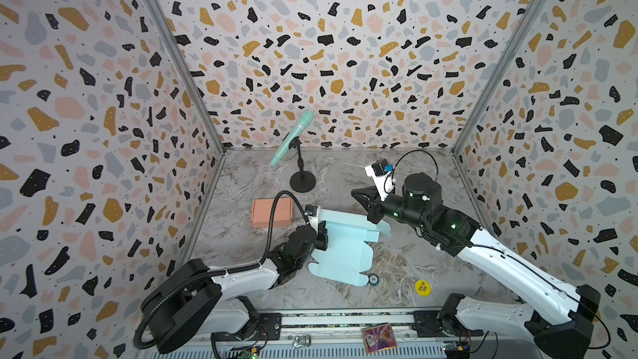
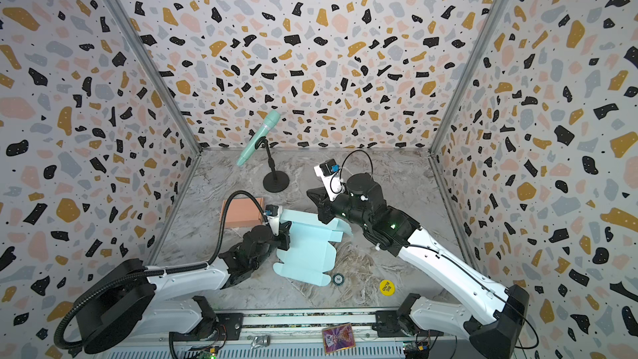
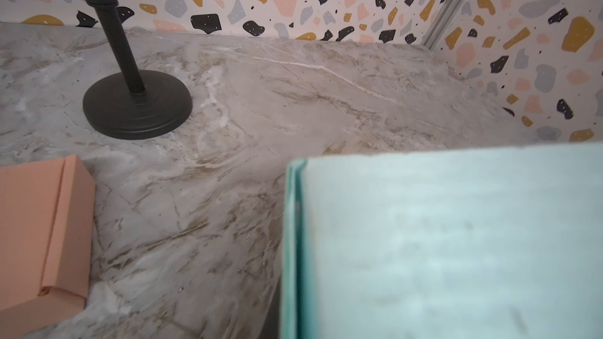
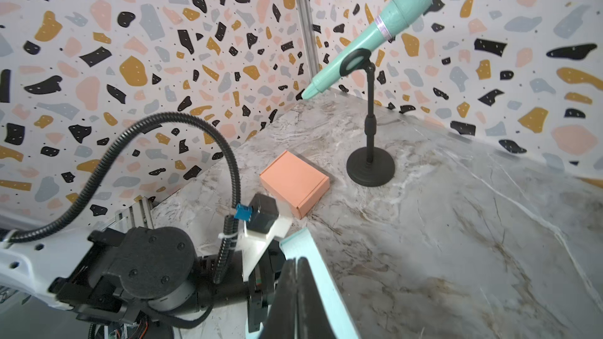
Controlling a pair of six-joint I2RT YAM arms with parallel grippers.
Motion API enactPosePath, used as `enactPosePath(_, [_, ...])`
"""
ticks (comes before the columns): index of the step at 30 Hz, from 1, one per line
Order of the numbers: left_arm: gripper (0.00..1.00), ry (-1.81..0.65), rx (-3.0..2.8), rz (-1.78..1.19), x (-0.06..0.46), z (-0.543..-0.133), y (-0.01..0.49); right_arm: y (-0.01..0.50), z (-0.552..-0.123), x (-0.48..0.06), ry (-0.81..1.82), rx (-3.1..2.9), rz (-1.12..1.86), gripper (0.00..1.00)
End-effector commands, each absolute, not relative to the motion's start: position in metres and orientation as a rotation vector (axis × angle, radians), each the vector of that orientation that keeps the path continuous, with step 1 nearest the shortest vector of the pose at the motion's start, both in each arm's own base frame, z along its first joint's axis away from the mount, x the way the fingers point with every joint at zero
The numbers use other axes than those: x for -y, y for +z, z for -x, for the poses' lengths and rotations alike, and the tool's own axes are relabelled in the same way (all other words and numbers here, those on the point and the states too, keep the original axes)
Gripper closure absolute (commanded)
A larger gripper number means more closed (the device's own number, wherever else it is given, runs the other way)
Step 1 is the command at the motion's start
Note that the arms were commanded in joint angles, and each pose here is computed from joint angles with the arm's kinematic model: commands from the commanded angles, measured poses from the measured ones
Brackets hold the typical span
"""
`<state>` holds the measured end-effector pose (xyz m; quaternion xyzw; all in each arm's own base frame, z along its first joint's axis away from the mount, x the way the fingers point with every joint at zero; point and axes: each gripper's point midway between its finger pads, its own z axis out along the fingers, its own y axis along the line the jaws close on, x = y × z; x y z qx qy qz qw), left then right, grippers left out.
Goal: Assemble paper box
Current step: First fold the bottom flaps of a flat cardboard box at the center of the table.
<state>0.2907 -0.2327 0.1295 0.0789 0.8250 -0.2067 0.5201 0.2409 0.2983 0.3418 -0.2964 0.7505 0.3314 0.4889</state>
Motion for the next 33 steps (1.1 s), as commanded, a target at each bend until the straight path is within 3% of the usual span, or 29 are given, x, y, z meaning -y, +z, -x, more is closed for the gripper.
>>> enactPosePath(1, [1.00, -0.485, -2.007, -0.108, 0.229, -0.295, 0.139, 0.324, -0.245, -0.283, 0.655, -1.910, 0.727, 1.00])
enactPosePath(8, [1.00, -0.432, -2.039, -0.063, 0.224, -0.300, 0.149, 0.300, -0.256, -0.271, 0.536, -1.993, 0.679, 1.00])
enactPosePath(16, [1.00, -0.407, -2.089, -0.033, 0.217, -0.299, 0.140, 0.306, -0.252, -0.262, 0.540, -1.963, 0.632, 1.00])
enactPosePath(33, [1.00, -0.440, -2.082, 0.000, 0.214, -0.300, 0.151, 0.252, -0.255, -0.265, 0.488, -2.082, 0.655, 1.00])
